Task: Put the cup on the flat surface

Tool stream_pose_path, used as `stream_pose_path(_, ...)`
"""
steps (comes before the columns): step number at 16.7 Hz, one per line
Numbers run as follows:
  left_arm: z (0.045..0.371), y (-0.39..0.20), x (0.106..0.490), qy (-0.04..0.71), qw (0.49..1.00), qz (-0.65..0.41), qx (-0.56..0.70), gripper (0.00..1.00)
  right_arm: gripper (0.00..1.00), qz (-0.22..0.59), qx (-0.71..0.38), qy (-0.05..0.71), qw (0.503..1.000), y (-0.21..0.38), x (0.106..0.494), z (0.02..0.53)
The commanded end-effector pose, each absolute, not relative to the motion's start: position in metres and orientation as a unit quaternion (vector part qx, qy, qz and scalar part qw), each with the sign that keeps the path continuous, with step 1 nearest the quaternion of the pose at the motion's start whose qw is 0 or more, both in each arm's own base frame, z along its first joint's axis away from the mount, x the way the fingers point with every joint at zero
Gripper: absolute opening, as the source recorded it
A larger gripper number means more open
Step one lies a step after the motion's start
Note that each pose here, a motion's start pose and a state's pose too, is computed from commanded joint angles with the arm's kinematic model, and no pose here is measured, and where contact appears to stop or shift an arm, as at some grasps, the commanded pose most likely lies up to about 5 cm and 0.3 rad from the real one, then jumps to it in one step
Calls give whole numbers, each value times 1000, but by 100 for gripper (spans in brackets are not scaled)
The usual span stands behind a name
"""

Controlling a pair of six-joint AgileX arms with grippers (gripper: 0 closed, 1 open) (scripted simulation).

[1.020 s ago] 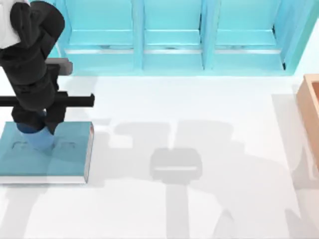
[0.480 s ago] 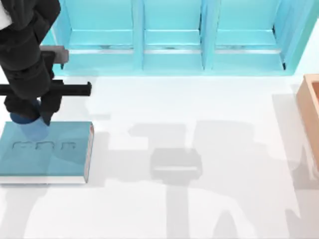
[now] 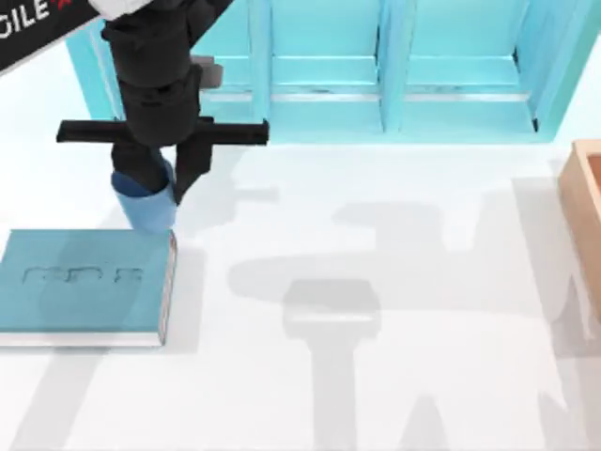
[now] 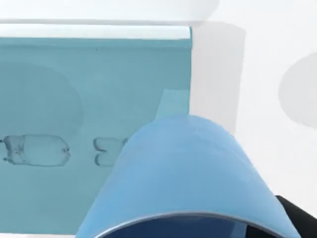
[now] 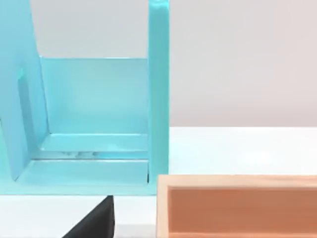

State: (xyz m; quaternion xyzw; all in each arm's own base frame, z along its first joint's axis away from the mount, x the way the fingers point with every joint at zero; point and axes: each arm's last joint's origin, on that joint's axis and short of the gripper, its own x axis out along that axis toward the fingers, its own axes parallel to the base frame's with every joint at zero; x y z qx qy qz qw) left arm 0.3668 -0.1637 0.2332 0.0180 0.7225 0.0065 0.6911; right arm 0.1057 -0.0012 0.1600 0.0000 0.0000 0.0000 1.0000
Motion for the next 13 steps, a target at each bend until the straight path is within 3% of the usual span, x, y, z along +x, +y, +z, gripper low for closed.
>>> stream_pose_path(7, 248, -283, 362, 707, 707, 4, 17, 0, 100, 0, 0, 0, 1000, -1, 106, 160)
stream_pose_path(13, 245, -318, 346, 707, 707, 6, 20, 0, 100, 0, 0, 0, 1000, -1, 106, 160)
